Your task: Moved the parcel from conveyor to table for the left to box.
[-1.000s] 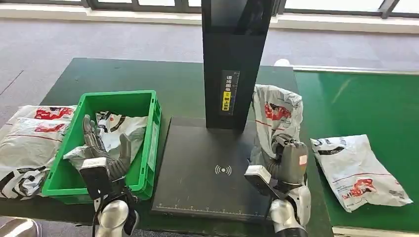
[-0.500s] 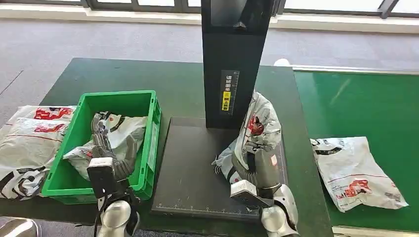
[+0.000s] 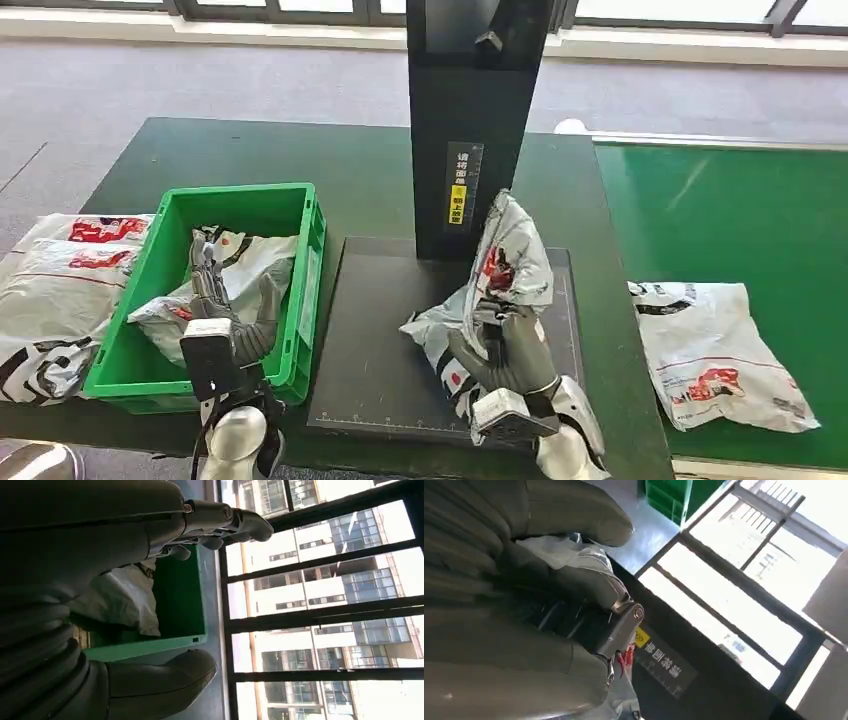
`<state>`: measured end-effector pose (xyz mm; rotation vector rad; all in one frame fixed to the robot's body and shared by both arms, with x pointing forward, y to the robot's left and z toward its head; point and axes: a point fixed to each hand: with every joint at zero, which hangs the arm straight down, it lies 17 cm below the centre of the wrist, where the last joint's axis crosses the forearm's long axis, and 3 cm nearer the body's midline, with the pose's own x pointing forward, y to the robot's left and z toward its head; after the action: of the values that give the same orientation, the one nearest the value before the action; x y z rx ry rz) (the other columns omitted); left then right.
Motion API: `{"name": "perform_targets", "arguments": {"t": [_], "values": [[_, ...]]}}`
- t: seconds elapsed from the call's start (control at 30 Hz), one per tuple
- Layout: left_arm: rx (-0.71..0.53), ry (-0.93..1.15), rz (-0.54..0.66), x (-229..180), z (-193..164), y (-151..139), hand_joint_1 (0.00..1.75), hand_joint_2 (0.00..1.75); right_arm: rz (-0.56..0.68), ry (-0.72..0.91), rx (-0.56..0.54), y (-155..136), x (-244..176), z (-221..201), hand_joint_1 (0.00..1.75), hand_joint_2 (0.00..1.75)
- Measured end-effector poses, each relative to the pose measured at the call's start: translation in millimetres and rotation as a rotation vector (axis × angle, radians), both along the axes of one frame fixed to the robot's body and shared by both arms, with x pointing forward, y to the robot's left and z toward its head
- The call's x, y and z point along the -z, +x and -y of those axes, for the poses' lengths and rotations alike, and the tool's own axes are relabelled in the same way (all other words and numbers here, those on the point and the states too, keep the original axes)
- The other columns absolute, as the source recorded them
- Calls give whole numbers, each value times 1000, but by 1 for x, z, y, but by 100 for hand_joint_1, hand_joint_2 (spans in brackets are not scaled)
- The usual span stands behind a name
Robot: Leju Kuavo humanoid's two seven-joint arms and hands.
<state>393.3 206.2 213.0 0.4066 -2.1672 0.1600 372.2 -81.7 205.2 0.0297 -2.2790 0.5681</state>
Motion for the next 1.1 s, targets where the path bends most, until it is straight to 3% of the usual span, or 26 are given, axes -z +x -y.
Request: {"name": "perform_targets", "arguments": {"t": [0.2,0.77,0.8,0.83,1.03,1.07,1.1], "values": [[3,3,0,0,1,0,0,175,-1,-2,-79,-5,-3,-12,175,175],[8,7,1,0,2,0,0,175,-1,-29,-138,-12,0,-22,175,175],[7,7,1,-1,2,0,0,175,2,-36,-147,-14,0,-25,145,175],[7,8,1,-1,2,0,0,175,7,-46,-155,-15,1,-28,0,175],[4,18,2,-1,2,0,0,175,13,-72,-144,-11,6,-31,0,175],[4,21,3,-1,2,0,0,175,14,-82,-144,-10,7,-32,0,0],[3,22,3,-1,2,0,0,175,14,-90,-143,-10,8,-32,0,0]]}}
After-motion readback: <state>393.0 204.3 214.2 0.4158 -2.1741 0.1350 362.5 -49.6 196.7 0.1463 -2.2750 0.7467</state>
